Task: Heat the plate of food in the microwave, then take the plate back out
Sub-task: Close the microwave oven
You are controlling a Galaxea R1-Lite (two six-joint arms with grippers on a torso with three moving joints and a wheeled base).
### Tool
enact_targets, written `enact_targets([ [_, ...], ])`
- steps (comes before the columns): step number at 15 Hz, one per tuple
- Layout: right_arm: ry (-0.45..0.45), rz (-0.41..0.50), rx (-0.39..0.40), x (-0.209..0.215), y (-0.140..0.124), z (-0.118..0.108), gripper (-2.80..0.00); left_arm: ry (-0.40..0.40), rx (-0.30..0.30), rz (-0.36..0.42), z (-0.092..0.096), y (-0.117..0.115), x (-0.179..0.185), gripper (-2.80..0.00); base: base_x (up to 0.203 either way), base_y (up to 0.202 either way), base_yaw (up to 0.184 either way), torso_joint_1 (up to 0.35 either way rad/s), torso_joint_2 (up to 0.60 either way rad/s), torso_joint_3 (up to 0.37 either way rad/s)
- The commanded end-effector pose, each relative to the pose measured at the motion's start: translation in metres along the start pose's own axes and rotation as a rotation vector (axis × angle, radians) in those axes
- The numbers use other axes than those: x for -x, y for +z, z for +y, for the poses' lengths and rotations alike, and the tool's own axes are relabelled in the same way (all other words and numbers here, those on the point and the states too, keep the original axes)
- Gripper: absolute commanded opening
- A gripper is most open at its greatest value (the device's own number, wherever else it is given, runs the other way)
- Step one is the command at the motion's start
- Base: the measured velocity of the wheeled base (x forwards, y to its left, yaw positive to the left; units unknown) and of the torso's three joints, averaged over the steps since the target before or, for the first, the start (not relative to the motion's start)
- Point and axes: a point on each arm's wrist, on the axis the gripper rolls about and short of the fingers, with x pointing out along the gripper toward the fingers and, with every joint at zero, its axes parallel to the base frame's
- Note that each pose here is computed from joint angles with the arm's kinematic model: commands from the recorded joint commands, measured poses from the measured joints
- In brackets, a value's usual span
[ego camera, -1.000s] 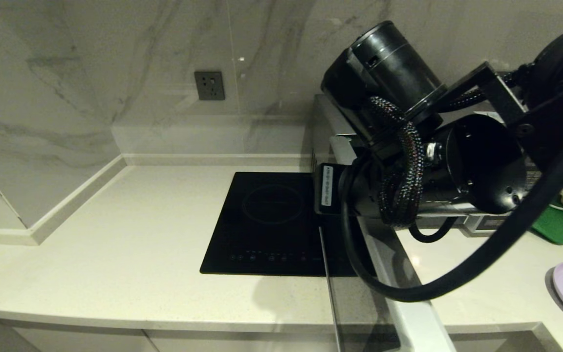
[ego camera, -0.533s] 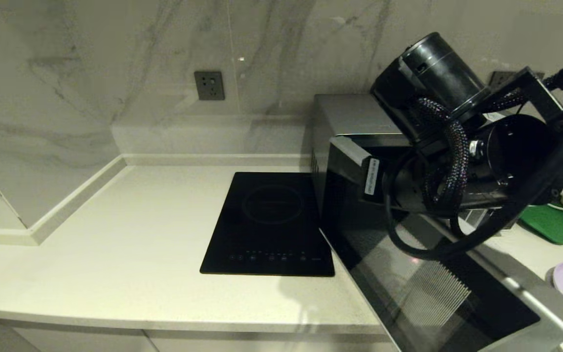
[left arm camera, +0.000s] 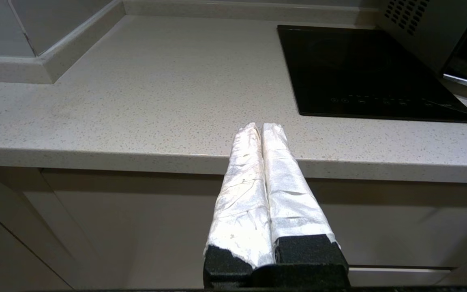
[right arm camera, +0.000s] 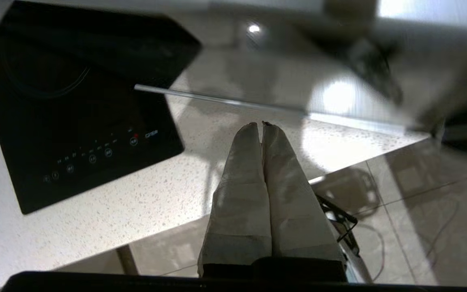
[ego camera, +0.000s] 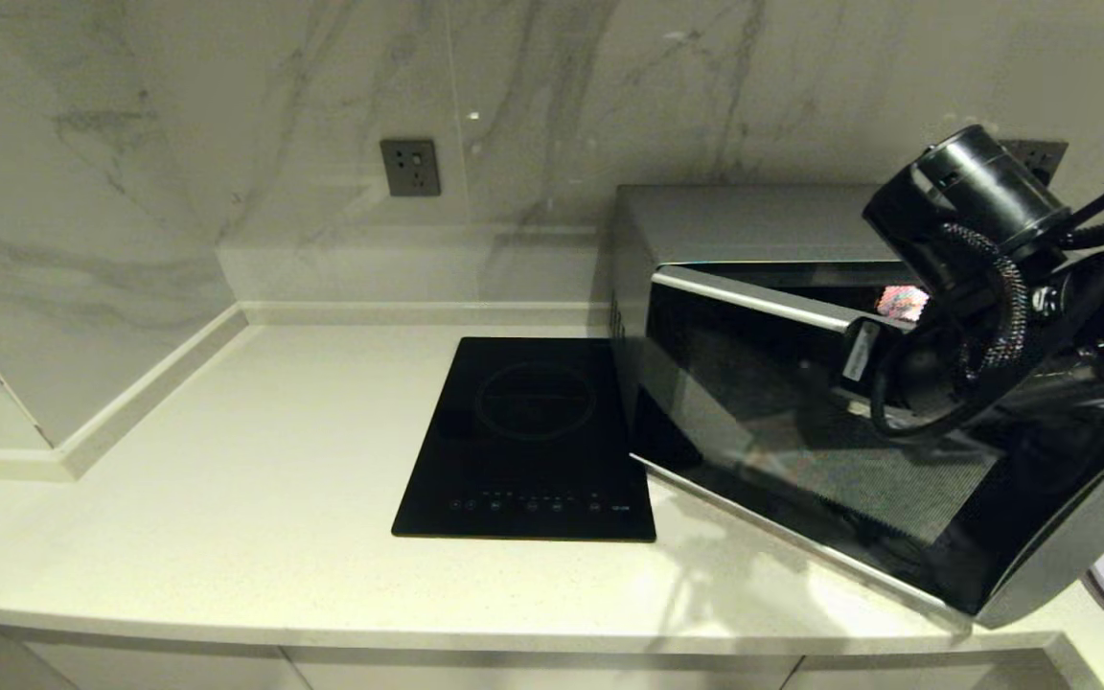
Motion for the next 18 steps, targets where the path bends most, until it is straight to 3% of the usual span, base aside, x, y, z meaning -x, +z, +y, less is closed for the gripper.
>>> enact_targets([
  [1,-0.025,-0.019,-0.064,-0.003,0.010,-0.016,-2.80,0.000,0.001,-0.001,0.000,0.000,0.000,-2.80,0.000,0.000,0.000,0.000,0.00,0.000],
  [6,-0.106,-0.129,-0.260,-0.033,0.055,-0.049,-2.80,0.000,0.001,-0.001,0.000,0.000,0.000,-2.80,0.000,0.000,0.000,0.000,0.00,0.000],
  [9,-0.129,-0.165,-0.366,-0.055,0.088,-0.081,-2.80,0.000,0.001,-0.001,0.000,0.000,0.000,-2.80,0.000,0.000,0.000,0.000,0.00,0.000],
  [12,-0.123,-0.186,-0.411,-0.071,0.114,-0.114,-2.80,0.000,0.001,-0.002,0.000,0.000,0.000,-2.80,0.000,0.000,0.000,0.000,0.00,0.000],
  [15,-0.157,-0.206,-0.453,-0.088,0.135,-0.134,-2.80,0.000,0.001,-0.001,0.000,0.000,0.000,-2.80,0.000,0.000,0.000,0.000,0.00,0.000],
  [18,-0.136,-0.194,-0.478,-0.092,0.144,-0.147,-2.80,0.000,0.001,-0.002,0.000,0.000,0.000,-2.80,0.000,0.000,0.000,0.000,0.00,0.000],
])
